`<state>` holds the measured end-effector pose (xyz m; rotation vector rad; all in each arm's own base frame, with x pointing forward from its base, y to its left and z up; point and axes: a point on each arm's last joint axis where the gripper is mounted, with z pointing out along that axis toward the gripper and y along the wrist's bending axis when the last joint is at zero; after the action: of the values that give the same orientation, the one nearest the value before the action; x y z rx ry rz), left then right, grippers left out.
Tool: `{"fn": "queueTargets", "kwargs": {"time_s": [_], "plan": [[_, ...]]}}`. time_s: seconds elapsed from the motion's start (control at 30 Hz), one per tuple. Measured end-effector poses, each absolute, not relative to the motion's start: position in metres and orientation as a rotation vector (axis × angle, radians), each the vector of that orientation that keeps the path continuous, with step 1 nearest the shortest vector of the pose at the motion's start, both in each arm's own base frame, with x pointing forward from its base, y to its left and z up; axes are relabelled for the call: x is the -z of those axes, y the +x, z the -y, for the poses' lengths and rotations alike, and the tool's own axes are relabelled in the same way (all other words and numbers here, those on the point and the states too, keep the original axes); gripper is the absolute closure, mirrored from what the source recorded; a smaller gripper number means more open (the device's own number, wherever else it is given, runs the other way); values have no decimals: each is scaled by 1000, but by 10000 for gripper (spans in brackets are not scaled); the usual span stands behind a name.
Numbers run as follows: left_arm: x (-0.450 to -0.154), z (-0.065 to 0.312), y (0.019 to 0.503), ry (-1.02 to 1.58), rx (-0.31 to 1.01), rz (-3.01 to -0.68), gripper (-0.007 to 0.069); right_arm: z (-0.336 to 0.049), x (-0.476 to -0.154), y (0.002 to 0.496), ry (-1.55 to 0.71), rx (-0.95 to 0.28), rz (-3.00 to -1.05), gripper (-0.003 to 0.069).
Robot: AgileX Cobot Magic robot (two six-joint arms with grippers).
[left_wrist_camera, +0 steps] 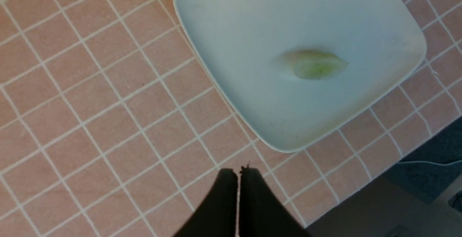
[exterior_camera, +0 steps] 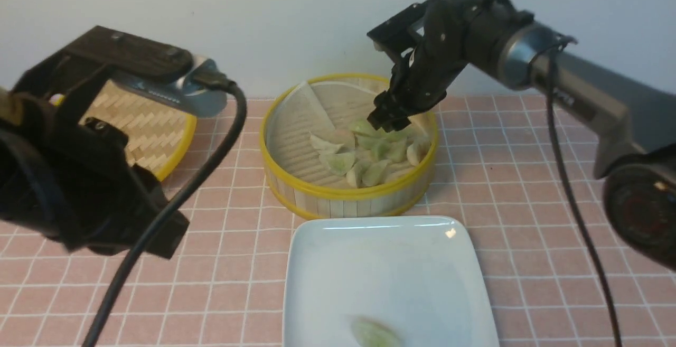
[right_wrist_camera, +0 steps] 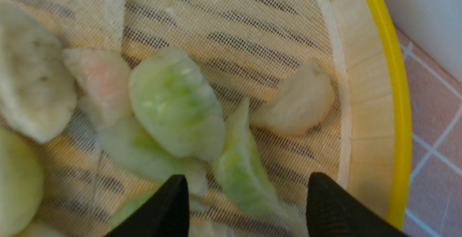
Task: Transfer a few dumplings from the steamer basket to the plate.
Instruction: Use the right arm to grab a dumpling from inside the steamer
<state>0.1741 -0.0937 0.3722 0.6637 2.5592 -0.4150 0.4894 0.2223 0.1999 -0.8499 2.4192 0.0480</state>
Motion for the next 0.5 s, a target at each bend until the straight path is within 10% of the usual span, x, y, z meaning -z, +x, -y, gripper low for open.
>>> {"fn": "queueTargets", "kwargs": {"time_s": [0.33, 0.5], "plan": [[-387, 84, 151, 625, 434, -2506, 631, -225, -167, 501, -867, -9, -2418, 267], [-389, 84, 147, 622, 446, -2501, 631, -224, -165, 499, -872, -2, -2446, 471]]}}
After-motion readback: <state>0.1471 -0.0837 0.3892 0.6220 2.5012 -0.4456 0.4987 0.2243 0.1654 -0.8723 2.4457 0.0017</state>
